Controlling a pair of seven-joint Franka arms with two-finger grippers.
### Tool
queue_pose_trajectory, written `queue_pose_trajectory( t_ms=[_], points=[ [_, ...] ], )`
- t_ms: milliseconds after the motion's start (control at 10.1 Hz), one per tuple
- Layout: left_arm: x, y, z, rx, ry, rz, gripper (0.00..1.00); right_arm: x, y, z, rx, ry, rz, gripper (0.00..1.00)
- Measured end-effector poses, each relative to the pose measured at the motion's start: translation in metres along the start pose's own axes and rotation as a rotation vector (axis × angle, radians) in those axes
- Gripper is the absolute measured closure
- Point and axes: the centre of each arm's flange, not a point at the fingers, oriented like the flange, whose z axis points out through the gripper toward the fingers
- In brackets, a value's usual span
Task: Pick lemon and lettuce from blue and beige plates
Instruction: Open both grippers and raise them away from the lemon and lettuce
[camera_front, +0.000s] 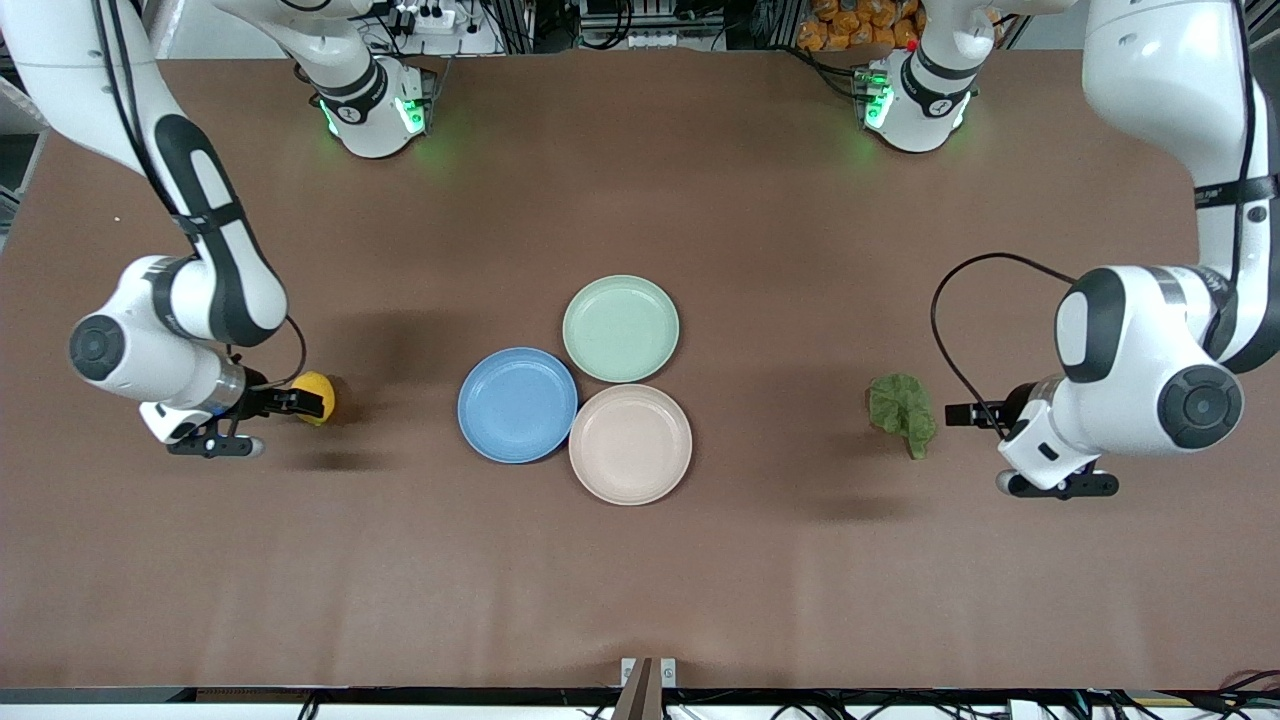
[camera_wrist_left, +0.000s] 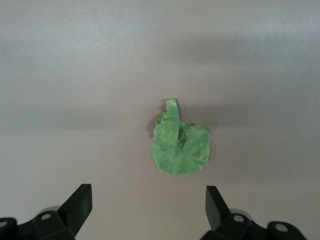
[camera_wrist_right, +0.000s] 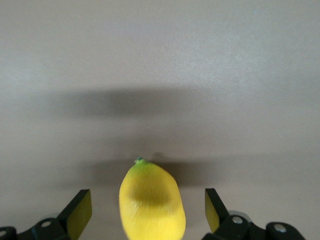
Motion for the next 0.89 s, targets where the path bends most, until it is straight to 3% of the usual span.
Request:
queue_pose_trajectory(
  t_ms=[298,497,695,894],
  points=[
    [-0.034,-0.027,-0.030,-0.028,0.017,-0.035,0.00,-0.003,-0.001,-0.051,0.008,0.013,0.019,0.00],
    [-0.064,-0.038,-0.047,-0.048,0.040,-0.046,0.00,-0.017,0.000,-0.082,0.014,-0.033,0.081,0.00],
    [-0.096,-0.044,-0.063,-0.053,0.068,-0.043,0.00,-0.031,0.002,-0.115,-0.003,-0.055,0.106,0.00],
    [-0.119,-0.041,-0.082,-0.050,0.103,-0.025,0.00,-0.040,0.007,-0.143,-0.035,-0.036,0.105,0.00]
  ],
)
